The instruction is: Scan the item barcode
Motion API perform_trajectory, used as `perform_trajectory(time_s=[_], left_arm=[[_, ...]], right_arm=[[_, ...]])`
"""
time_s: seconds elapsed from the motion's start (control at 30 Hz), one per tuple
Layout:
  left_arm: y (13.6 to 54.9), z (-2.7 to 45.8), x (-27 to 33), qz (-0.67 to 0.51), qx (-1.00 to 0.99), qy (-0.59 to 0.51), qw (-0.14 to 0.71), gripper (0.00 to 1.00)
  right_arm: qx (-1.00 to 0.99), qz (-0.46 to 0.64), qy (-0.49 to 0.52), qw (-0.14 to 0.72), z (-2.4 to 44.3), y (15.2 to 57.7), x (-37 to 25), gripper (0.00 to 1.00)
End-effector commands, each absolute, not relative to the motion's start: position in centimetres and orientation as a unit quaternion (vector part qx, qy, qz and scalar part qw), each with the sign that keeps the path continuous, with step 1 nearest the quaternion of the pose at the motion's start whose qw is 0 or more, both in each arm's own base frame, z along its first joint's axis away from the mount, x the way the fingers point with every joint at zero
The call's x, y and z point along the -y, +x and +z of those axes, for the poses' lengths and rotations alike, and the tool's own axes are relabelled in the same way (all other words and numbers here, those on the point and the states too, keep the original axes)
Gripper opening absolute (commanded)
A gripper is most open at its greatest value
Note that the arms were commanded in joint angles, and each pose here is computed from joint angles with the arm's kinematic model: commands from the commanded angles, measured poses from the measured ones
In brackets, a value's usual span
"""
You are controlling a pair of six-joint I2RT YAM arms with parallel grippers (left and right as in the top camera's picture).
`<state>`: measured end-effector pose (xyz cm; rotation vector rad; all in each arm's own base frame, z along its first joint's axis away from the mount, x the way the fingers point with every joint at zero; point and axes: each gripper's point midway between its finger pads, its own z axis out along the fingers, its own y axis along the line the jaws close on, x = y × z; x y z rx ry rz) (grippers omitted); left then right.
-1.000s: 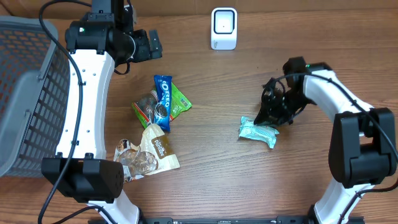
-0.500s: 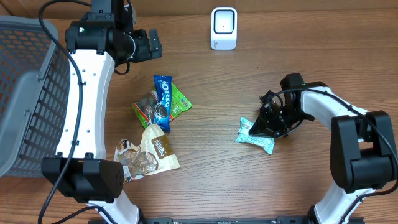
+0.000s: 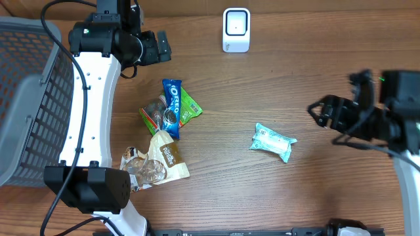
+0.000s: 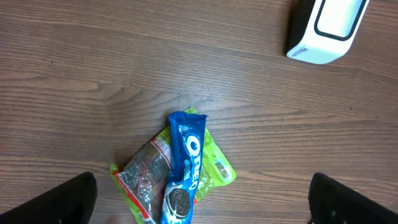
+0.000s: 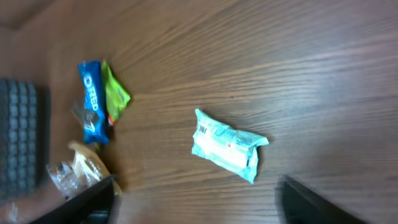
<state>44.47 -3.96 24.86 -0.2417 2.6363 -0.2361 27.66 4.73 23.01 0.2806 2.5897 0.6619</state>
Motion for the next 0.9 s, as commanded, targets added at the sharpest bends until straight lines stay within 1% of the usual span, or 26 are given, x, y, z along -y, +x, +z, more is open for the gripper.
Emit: perform_trajectory(time_s=[0.0,0.03,0.17,0.33,0.4,0.5,0.63,0.8,0.87], left_arm=[[44.7,25.3,4.1,-0.086,-0.961,-0.091,0.245,1.0],[44.7,25.3,4.1,-0.086,-0.961,-0.091,0.245,1.0],[44.7,25.3,4.1,-0.086,-0.961,-0.091,0.245,1.0],[44.7,25.3,4.1,-0.086,-0.961,-0.091,0.245,1.0],[44.7,25.3,4.1,-0.086,-0.961,-0.091,0.245,1.0],[44.7,25.3,4.1,-0.086,-0.961,-0.091,0.245,0.99],[44.7,25.3,4.1,-0.086,-0.961,-0.091,0.245,1.0],[44.7,25.3,4.1,-0.086,-0.961,-0.091,0.245,1.0],[44.7,25.3,4.1,-0.086,-0.961,-0.091,0.245,1.0]], right_arm=[[-0.948,0.244,0.134,0.157,18.5,26.7,-4.5,0.96],[-0.948,0.248,0.136,0.148,17.7,26.5,-4.7,0.98],[-0.944,0.28,0.134,0.108,13.6,25.9,-5.8,0.98],[-0.929,0.334,0.13,0.09,8.1,26.1,-7.4,0.85],[-0.917,0.369,0.126,0.083,5.7,26.4,-8.4,0.83],[-0.917,0.37,0.136,0.054,2.7,26.3,-8.4,0.8],[-0.917,0.37,0.141,0.039,0.7,26.6,-8.4,0.8],[-0.912,0.388,0.13,0.03,-0.2,26.8,-9.4,0.75],[-0.909,0.4,0.116,0.025,-0.3,26.7,-10.4,0.72]])
